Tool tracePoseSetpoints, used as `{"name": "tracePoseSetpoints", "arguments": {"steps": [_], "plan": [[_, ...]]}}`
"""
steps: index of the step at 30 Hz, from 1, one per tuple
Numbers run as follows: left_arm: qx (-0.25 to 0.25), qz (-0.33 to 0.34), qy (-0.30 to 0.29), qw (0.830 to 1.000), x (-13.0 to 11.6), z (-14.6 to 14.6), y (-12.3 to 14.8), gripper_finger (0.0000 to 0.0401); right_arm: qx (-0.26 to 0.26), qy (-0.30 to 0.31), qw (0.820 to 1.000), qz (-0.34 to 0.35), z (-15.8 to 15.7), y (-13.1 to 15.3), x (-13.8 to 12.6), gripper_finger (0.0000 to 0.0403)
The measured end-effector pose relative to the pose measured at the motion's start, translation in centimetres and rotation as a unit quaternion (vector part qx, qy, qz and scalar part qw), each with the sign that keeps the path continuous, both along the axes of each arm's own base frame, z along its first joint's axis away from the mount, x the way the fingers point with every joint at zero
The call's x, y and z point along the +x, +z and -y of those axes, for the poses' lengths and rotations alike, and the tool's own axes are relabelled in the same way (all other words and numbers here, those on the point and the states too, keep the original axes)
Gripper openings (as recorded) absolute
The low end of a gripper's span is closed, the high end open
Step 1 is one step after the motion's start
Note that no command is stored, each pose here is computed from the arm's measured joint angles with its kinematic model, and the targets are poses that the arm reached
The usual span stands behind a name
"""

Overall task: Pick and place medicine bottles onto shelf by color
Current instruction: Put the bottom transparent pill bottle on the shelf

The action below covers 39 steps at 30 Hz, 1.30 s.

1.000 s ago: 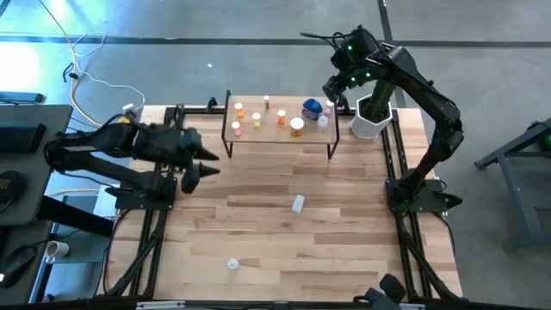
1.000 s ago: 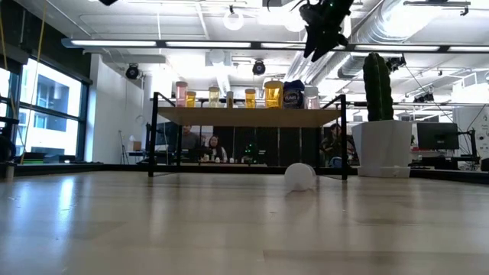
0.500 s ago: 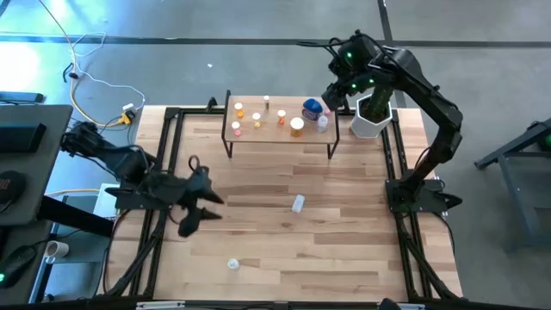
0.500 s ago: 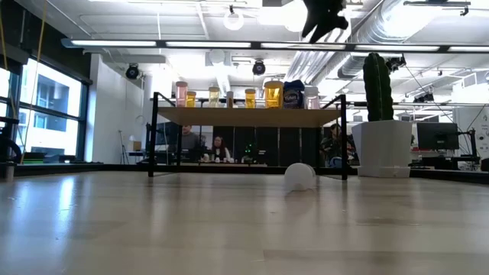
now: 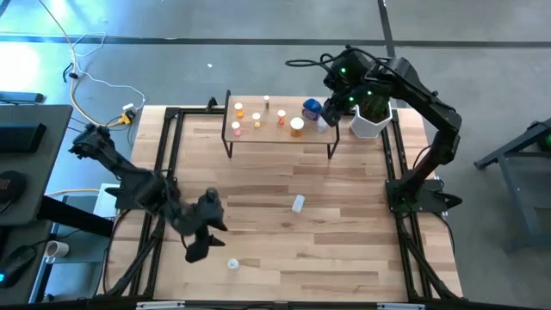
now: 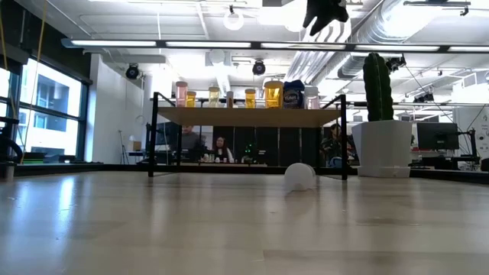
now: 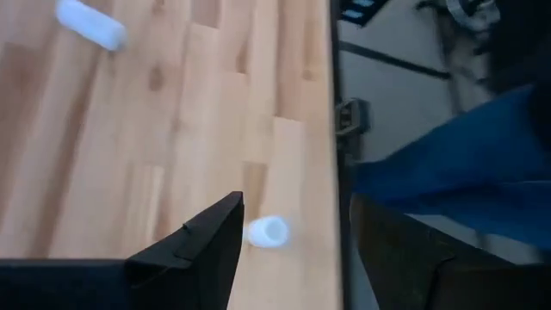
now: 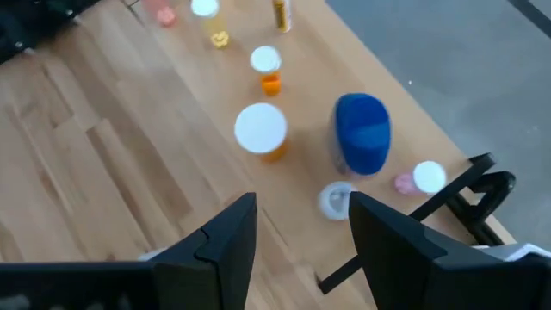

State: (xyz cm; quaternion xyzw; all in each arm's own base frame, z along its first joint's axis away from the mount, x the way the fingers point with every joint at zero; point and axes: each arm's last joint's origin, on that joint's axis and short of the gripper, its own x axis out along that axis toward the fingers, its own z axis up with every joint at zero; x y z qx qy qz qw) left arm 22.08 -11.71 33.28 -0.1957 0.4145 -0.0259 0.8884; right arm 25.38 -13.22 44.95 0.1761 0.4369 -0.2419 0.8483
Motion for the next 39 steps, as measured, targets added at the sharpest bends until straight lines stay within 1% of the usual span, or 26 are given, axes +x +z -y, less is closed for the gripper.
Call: {"name": "tracePoseSetpoints", "arguments": {"steps": [3,6,10,16,20,24,30,34,39], "plan": [[0.051,-0.001,-0.005,0.999,0.4,1.4,-1.1,0.0204,0.002,0.008,1.0,-0.002,-0.5,0.0,0.2,0.0177],[0.087,-0.014,-0.006,0.996,0.6,2.9,-2.3,0.0204,0.004,0.014,1.0,-0.002,-0.9,0.0,0.4,0.0177],[0.116,-0.015,0.014,0.993,0.3,4.6,-3.5,0.0204,0.01,0.012,1.0,0.001,-1.4,0.0,0.6,0.0177],[0.147,-0.007,0.07,0.987,-0.9,6.7,-4.7,0.0204,0.016,0.014,1.0,0.004,-2.0,0.0,0.9,0.0177],[0.153,0.016,0.116,0.981,-1.7,8.0,-5.4,0.0204,0.017,0.02,1.0,0.004,-2.4,-0.1,1.1,0.0177],[0.149,0.029,0.144,0.978,-2.0,9.3,-6.3,0.0204,0.017,0.027,0.999,0.004,-2.8,-0.1,1.2,0.0177],[0.132,0.014,0.184,0.974,-1.6,10.7,-8.6,0.0204,0.017,0.029,0.999,0.004,-2.9,-0.1,1.3,0.0177],[0.129,0.01,0.197,0.972,-0.8,11.6,-10.3,0.0204,0.017,0.029,0.999,0.005,-2.9,-0.1,1.3,0.0177],[0.129,0.009,0.197,0.972,0.1,12.8,-12.3,0.0204,0.016,0.03,0.999,0.004,-2.9,-0.1,1.3,0.0177]]}}
